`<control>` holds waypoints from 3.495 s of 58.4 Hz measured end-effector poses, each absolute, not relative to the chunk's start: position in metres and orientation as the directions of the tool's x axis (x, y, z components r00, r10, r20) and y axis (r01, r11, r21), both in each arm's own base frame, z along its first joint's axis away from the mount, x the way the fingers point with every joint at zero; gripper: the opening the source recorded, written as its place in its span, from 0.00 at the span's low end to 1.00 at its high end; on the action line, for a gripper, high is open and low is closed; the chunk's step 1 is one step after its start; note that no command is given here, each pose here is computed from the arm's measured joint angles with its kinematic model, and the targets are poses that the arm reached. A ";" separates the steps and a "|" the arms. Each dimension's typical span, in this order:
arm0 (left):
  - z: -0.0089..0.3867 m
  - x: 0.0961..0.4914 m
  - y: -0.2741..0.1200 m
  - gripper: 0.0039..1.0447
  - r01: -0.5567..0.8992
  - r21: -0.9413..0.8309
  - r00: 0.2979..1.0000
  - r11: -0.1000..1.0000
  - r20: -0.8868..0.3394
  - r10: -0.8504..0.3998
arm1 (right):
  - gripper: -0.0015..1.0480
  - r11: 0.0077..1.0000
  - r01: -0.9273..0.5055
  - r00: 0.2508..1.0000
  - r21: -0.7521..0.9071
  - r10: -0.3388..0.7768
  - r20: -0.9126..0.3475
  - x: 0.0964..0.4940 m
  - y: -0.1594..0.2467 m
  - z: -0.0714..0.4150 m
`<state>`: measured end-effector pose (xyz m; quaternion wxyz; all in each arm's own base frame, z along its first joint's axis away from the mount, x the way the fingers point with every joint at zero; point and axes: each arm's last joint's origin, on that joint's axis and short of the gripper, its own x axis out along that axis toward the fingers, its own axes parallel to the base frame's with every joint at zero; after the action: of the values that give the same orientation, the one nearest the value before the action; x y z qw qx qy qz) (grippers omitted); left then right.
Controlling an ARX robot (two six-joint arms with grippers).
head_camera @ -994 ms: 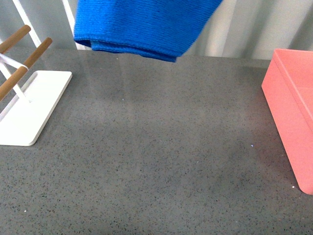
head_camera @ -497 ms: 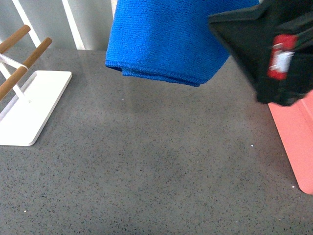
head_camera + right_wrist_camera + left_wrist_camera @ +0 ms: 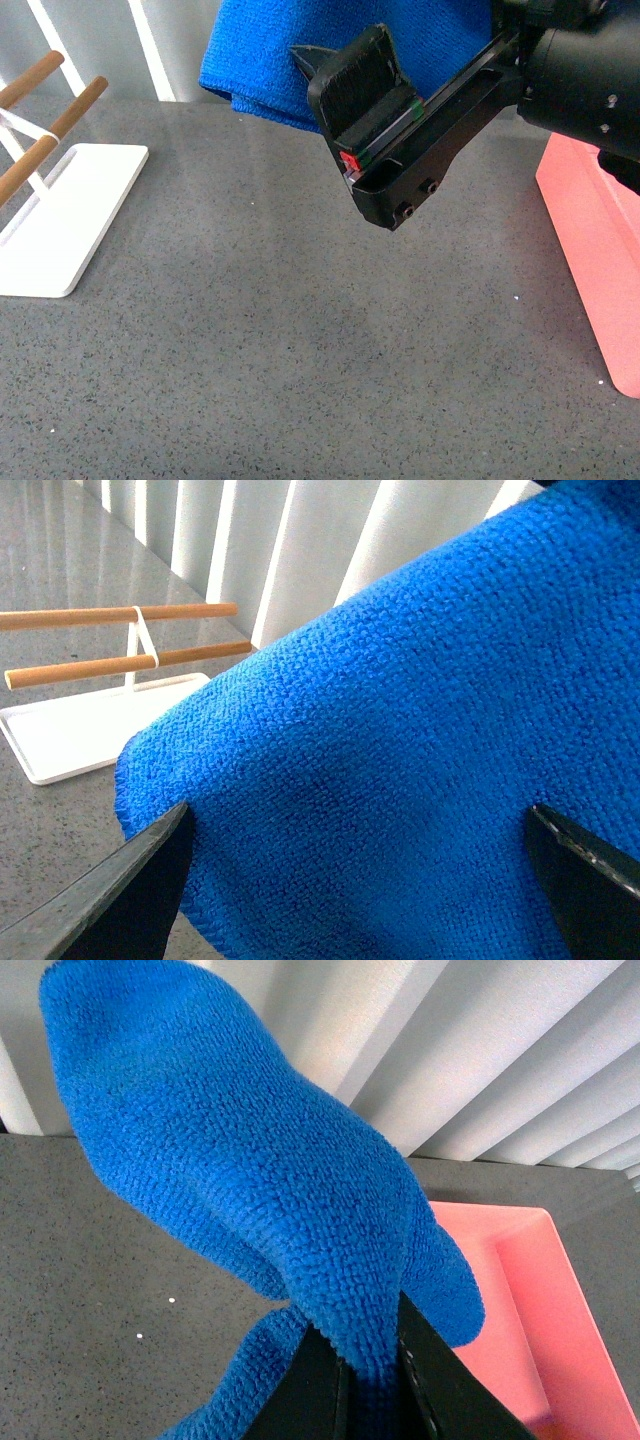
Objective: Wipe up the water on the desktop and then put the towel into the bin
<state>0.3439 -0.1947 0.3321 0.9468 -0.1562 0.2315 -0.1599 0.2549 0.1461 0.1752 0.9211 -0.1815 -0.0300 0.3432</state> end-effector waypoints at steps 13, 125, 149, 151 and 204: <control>0.333 0.343 -0.195 0.04 0.231 -0.402 0.828 0.886 -0.397 -0.396 | 0.93 0.676 -0.586 0.773 -0.446 0.631 -0.060 0.272 0.141 0.168; 0.324 0.344 -0.185 0.04 0.214 -0.410 0.825 0.886 -0.410 -0.389 | 0.93 0.852 -0.524 0.844 -0.008 0.518 -0.138 0.266 0.120 0.217; 0.327 0.341 -0.186 0.04 0.234 -0.421 0.807 0.876 -0.418 -0.417 | 0.93 0.853 -0.522 0.844 0.005 0.518 -0.137 0.290 0.125 0.211; 0.328 0.341 -0.186 0.04 0.238 -0.423 0.805 0.874 -0.418 -0.421 | 0.93 0.849 -0.529 0.841 0.003 0.525 -0.133 0.292 0.126 0.210; 0.343 0.341 -0.186 0.04 0.272 -0.486 0.782 0.831 -0.392 -0.485 | 0.15 0.781 -0.621 0.783 -0.069 0.622 -0.006 0.307 0.149 0.200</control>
<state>0.3410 -0.1857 0.3425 0.9211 -0.2062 0.2586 -0.2055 0.3066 0.1492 0.1996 0.9436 -0.0337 -0.0083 0.3292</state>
